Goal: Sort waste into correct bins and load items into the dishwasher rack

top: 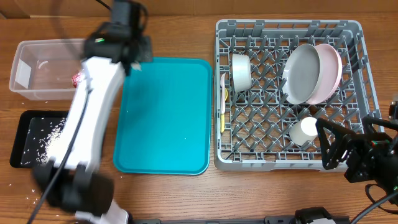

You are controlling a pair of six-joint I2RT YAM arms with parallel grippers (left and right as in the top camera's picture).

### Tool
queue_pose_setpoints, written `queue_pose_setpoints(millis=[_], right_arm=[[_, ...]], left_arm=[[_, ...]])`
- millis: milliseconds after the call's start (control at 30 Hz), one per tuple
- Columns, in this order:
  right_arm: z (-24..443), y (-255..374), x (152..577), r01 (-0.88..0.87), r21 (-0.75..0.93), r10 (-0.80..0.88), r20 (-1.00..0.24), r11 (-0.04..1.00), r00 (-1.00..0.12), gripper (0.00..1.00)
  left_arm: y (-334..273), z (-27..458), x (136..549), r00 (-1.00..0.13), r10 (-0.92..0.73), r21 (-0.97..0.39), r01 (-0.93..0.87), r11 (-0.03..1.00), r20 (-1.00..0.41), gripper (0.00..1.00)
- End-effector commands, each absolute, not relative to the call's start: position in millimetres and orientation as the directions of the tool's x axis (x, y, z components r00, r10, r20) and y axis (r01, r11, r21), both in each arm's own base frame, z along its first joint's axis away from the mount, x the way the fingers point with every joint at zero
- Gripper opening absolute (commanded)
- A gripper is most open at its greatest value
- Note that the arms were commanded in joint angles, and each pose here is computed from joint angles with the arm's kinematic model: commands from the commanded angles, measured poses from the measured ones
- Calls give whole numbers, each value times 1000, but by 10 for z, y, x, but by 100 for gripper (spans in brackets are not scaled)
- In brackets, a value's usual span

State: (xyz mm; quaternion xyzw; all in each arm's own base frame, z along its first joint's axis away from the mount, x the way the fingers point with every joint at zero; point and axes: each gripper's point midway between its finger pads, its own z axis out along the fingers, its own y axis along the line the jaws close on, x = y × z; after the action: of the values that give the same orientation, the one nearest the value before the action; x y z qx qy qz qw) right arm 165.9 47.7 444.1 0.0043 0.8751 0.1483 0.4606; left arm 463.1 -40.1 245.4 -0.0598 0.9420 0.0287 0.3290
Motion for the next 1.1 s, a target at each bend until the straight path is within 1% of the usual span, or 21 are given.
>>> queue_pose_setpoints(millis=[0,67,167,200,233,300,333,367,400,467,533,600,667,700,733,833,933,1067], right_arm=[[4448,454,1641,-123,253,140,-809,960,-571,100],[4433,452,1632,-122,253,139,-805,960,-577,100],[4420,451,1623,-120,253,138,-801,960,-582,100],[4408,450,1616,-119,253,138,-798,960,-586,100],[4395,449,1607,-117,253,137,-795,960,-592,100],[4369,446,1589,-114,253,136,-787,961,-602,100],[4363,446,1585,-113,253,135,-785,961,-604,100],[4365,447,1586,-113,253,136,-786,961,-603,100],[4372,447,1591,-114,253,136,-788,961,-600,100],[4391,450,1604,-117,253,137,-793,960,-593,100],[4435,460,1631,-125,256,140,-805,959,-577,100],[4481,488,1651,-142,263,141,-815,954,-563,100],[4535,514,1675,-160,269,143,-826,950,-545,100],[4555,530,1682,-169,273,143,-830,947,-539,100],[4585,561,1688,-186,281,143,-835,942,-532,100],[4608,585,1692,-200,287,144,-838,937,-526,100],[4589,584,1682,-198,287,143,-834,937,-533,100],[4579,584,1677,-194,292,147,-830,937,-538,100]], left_arm=[[348,2807,4523,-694,-173,125,-357,926,-699,4],[708,2661,4531,-700,-231,133,-425,895,-676,4],[1032,2337,4597,-724,-289,148,-474,868,-627,4],[1149,2198,4653,-727,-307,154,-492,857,-615,30],[1223,2102,4684,-730,-318,159,-502,850,-605,68],[1226,2077,4634,-744,-327,153,-496,855,-583,79],[1175,2184,4615,-739,-327,130,-486,864,-589,87],[1115,2320,4598,-732,-321,113,-476,872,-601,89],[1028,2555,4554,-716,-309,92,-461,883,-626,91],[874,2934,4426,-694,-287,55,-425,903,-660,92],[543,3438,4127,-683,-236,-8,-320,948,-691,93],[201,3814,3821,-673,-161,-50,-181,982,-722,93],[-53,4103,3415,-647,-112,-64,-96,993,-754,93],[-130,4180,3237,-640,-95,-66,-69,995,-762,94],[-217,4265,3000,-632,-77,-70,-35,997,-771,99],[-290,4309,2602,-640,-50,-71,7,997,-767,100],[-260,4278,2398,-659,-47,-68,6,998,-751,100],[-252,4276,2345,-661,-46,-67,7,998,-749,100]])
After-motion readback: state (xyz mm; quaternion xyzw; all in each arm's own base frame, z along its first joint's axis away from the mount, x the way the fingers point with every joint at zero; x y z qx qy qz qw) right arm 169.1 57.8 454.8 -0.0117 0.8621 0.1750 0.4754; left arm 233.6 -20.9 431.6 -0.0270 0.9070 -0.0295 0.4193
